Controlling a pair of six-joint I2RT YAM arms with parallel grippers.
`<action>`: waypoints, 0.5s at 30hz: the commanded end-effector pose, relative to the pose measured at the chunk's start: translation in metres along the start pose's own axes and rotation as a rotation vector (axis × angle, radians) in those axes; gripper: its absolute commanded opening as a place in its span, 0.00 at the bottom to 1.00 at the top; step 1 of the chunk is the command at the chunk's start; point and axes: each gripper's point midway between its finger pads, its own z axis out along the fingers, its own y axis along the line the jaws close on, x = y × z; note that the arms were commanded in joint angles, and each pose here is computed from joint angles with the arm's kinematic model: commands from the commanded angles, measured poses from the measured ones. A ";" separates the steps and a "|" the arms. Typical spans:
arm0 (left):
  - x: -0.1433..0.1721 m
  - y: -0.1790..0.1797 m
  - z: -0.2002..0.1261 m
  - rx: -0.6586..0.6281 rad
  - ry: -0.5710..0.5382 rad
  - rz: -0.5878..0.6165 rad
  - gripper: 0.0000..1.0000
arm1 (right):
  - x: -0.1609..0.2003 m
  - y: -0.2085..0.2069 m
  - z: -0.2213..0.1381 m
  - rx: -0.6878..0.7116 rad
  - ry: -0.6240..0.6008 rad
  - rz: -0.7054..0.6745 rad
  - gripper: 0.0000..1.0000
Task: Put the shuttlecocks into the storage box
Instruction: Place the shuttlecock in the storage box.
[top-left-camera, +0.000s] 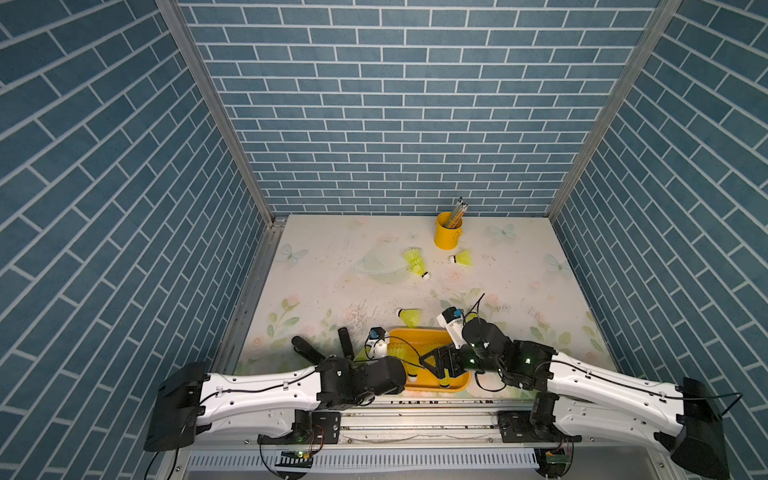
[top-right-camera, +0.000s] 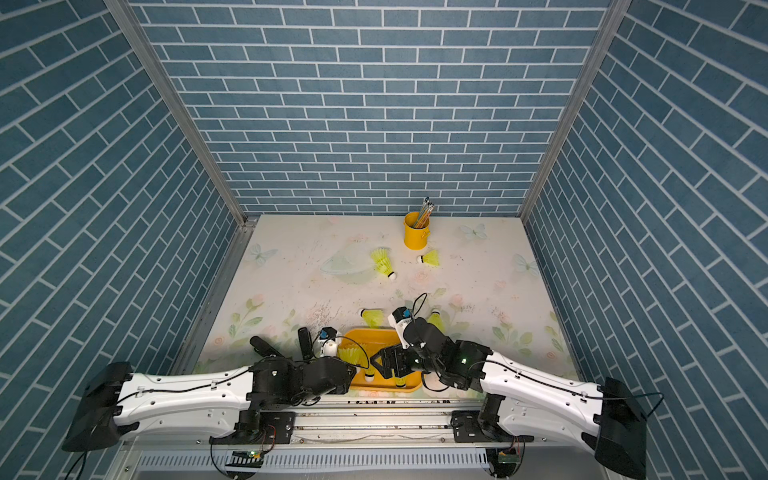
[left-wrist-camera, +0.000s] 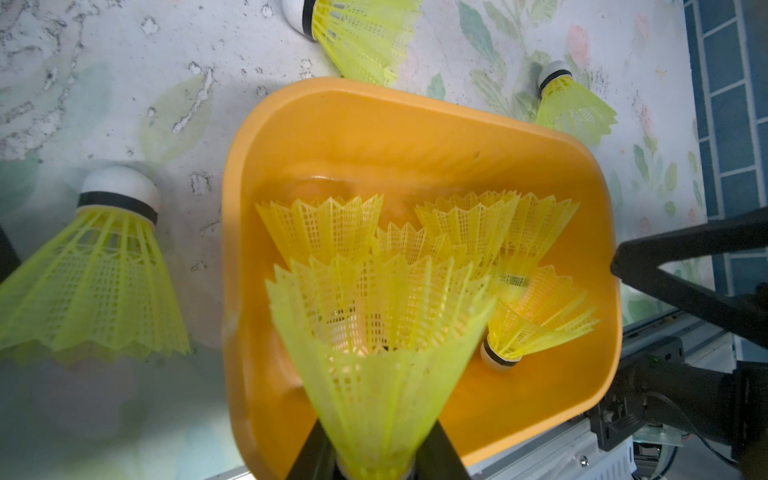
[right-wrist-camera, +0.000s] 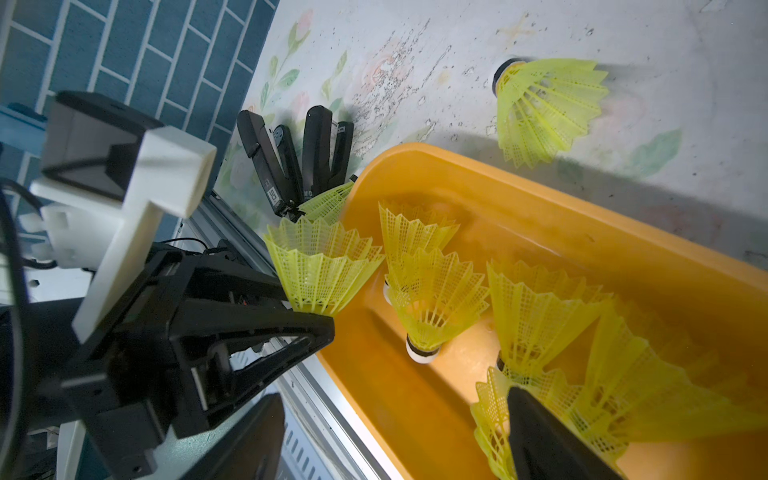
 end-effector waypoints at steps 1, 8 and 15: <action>0.005 0.008 0.005 -0.026 0.005 0.025 0.31 | 0.003 0.001 0.002 -0.010 0.004 0.027 0.86; 0.008 0.009 0.011 -0.048 0.016 0.046 0.40 | 0.003 0.000 0.003 -0.007 0.002 0.029 0.86; 0.008 0.011 0.011 -0.061 0.017 0.049 0.49 | 0.004 0.001 0.004 -0.010 0.010 0.030 0.86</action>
